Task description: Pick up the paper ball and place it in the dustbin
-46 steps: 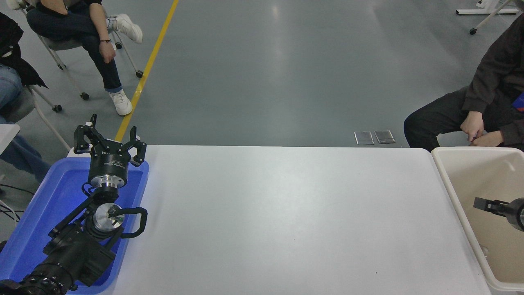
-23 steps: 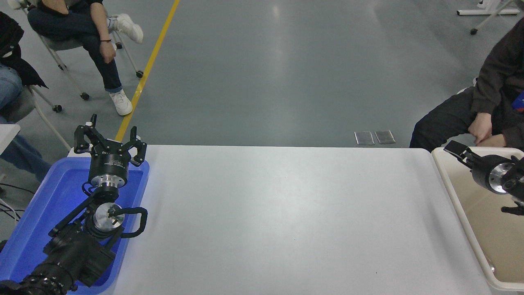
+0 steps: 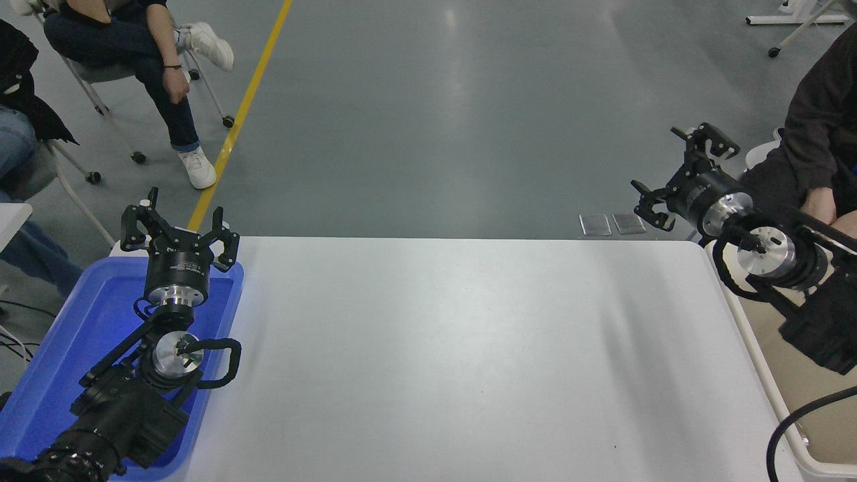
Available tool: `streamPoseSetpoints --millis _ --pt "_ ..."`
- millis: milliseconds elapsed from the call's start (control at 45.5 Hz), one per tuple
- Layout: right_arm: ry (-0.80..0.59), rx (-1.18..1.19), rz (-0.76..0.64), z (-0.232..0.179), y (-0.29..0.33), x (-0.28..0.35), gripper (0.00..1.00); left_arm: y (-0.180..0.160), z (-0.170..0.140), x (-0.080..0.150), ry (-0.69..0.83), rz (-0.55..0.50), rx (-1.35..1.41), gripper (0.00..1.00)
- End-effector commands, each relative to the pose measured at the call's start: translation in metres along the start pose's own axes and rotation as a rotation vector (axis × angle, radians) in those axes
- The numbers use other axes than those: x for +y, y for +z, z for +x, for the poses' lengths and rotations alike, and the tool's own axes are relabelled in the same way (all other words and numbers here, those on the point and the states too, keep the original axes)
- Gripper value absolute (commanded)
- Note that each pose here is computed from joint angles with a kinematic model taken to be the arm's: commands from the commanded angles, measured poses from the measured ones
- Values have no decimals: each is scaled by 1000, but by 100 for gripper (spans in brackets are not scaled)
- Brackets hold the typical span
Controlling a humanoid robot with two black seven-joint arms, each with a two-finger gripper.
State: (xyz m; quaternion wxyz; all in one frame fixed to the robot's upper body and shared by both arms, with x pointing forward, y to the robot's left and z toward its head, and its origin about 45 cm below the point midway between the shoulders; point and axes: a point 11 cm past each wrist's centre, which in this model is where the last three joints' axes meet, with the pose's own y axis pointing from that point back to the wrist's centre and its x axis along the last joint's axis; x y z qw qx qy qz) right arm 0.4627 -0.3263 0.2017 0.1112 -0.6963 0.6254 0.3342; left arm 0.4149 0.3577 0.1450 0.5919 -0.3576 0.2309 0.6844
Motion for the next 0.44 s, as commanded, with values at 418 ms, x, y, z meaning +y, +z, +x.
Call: streamPoseSetpoints --millis 418 --pt "-106 -398 -24 22 112 21 100 0 0 0 0 0 0 99"
